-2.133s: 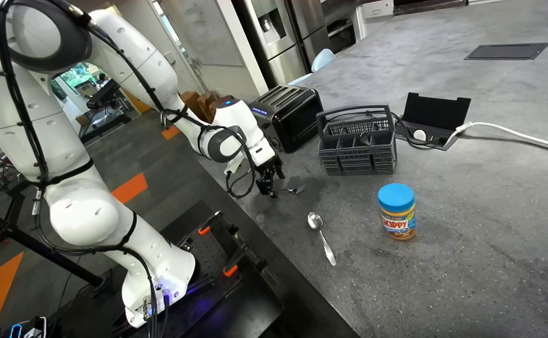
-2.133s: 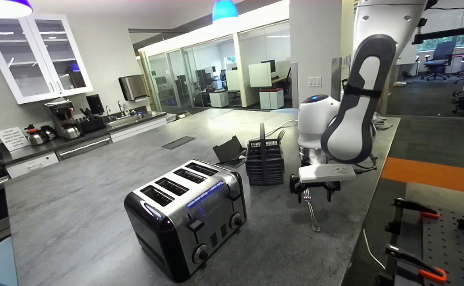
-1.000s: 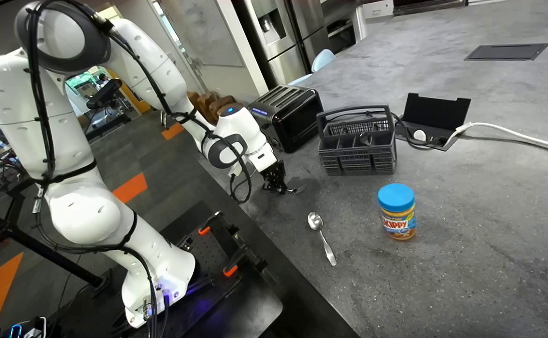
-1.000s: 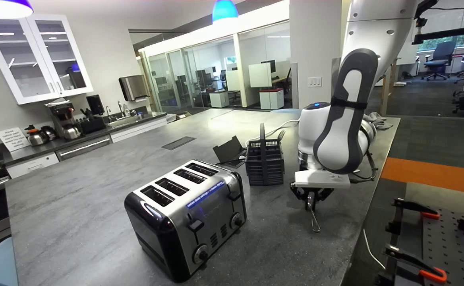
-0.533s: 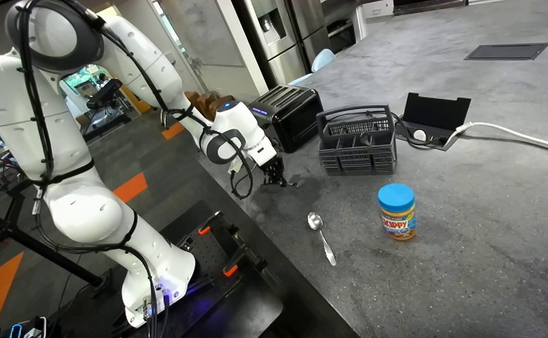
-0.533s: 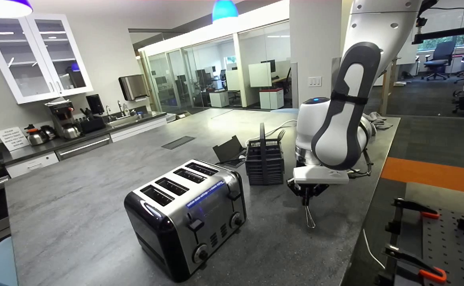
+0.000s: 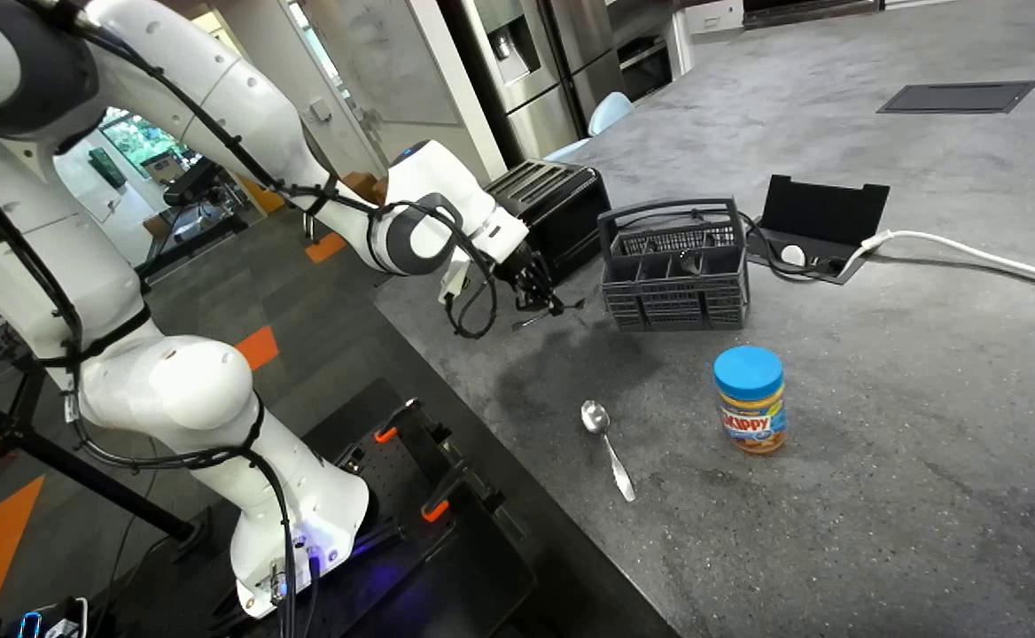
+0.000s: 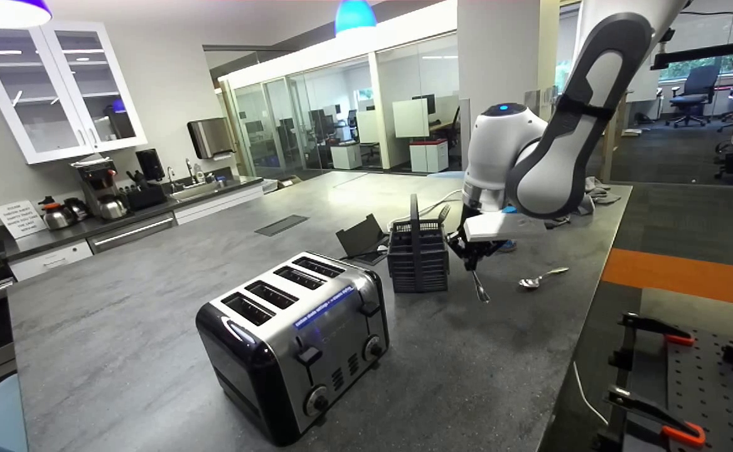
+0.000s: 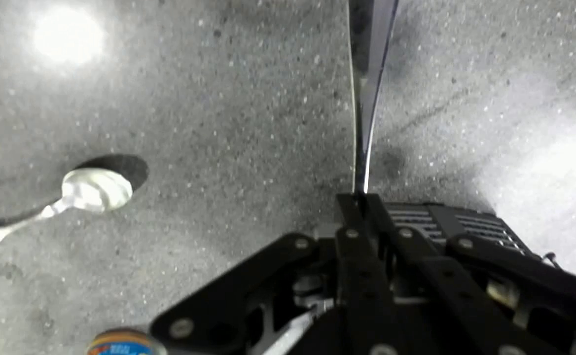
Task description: Put the fork in the cutlery stand
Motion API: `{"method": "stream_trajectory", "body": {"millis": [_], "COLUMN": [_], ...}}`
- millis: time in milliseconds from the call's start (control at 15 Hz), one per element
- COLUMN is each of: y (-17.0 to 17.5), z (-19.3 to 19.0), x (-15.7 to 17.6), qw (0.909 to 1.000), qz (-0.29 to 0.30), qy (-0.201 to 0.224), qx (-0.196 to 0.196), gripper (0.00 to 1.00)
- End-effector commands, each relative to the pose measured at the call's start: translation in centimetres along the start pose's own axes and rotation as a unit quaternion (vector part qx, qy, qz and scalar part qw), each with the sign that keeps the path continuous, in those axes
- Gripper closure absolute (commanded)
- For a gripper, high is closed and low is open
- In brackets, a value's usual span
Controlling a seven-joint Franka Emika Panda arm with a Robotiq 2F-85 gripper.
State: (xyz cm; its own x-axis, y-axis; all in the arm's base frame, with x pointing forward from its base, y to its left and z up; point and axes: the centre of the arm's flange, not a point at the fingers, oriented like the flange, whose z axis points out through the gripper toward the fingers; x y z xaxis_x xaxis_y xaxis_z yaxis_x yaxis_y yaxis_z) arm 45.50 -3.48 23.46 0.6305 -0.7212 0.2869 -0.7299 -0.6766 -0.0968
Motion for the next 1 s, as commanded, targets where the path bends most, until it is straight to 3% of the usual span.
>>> {"method": "stream_trajectory", "body": {"millis": [0, 400, 933], "y": [-1.1, -3.9, -4.5], "z": [-5.7, -8.2, -9.3], "x": [1.1, 0.4, -3.2], "qw": [0.999, 0.9897, 0.9757], "qz": [-0.038, -0.106, -0.086], "qy": [0.021, 0.082, 0.18], "qx": [-0.008, -0.05, -0.091], "gripper": [0.98, 0.98, 0.98]}}
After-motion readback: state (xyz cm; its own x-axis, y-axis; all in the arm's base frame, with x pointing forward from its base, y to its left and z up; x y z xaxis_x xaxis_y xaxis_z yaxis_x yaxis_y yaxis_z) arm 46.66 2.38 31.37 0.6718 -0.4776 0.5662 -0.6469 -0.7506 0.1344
